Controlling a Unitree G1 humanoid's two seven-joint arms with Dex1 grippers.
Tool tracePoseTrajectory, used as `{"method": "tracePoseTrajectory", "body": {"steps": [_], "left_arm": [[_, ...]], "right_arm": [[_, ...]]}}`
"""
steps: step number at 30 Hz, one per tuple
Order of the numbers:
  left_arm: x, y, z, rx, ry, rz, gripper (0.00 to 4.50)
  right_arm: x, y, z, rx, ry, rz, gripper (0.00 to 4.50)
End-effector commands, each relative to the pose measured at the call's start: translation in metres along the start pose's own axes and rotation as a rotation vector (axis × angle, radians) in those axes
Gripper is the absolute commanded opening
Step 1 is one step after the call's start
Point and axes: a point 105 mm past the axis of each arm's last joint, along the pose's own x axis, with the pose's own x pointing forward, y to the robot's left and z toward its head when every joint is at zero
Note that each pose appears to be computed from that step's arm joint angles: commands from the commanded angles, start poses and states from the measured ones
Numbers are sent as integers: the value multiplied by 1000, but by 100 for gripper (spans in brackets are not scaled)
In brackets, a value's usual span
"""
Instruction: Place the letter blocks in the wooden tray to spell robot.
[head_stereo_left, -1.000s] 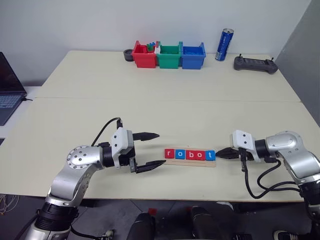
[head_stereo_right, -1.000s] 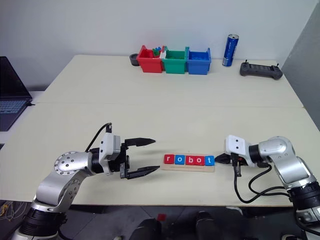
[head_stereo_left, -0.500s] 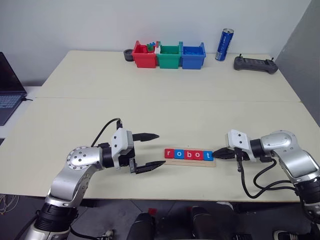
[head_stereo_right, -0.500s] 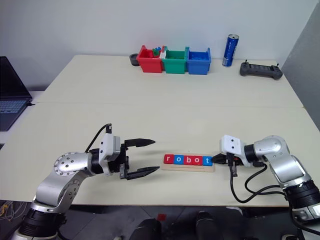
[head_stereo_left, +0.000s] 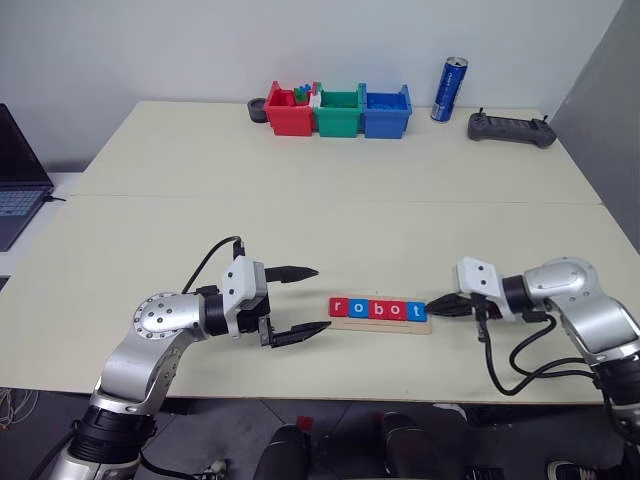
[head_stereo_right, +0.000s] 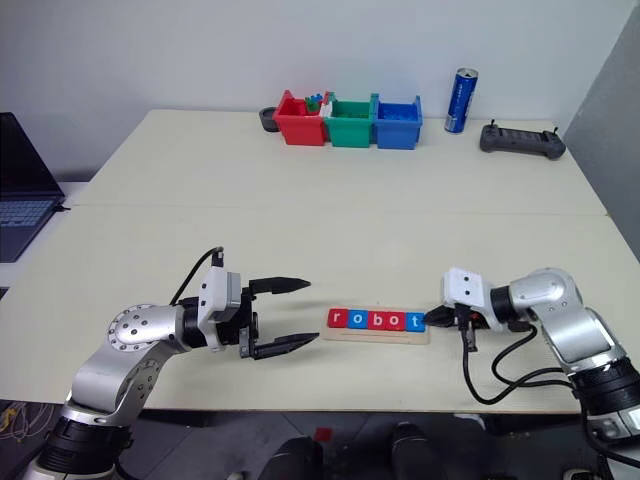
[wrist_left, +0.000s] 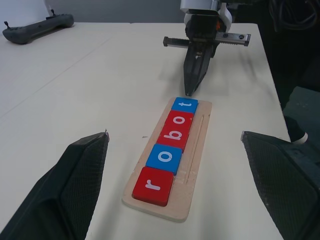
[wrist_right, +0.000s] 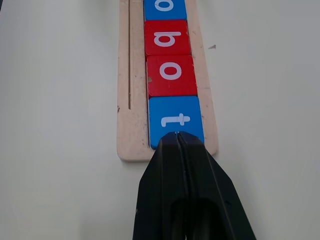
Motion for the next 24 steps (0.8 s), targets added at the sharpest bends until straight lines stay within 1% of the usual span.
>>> {"method": "tracePoseTrajectory", "body": {"steps": [1, 10, 16, 21, 24], "left_arm": [[0, 1, 9, 47, -20, -1, 450], [0, 2, 10, 51, -21, 0, 450], [-1, 3, 11, 56, -18, 2, 450], [-2, 2, 11, 57, -13, 3, 450], [-2, 2, 11, 57, -13, 3, 450]], "right_arm": [[-10, -6, 4, -15, -10, -29, 3], [1, -3, 7, -6, -37, -23, 3], [8, -2, 5, -10, -36, -16, 3], [10, -3, 8, -12, -47, -16, 3], [5, -4, 9, -13, -47, -17, 3]]}}
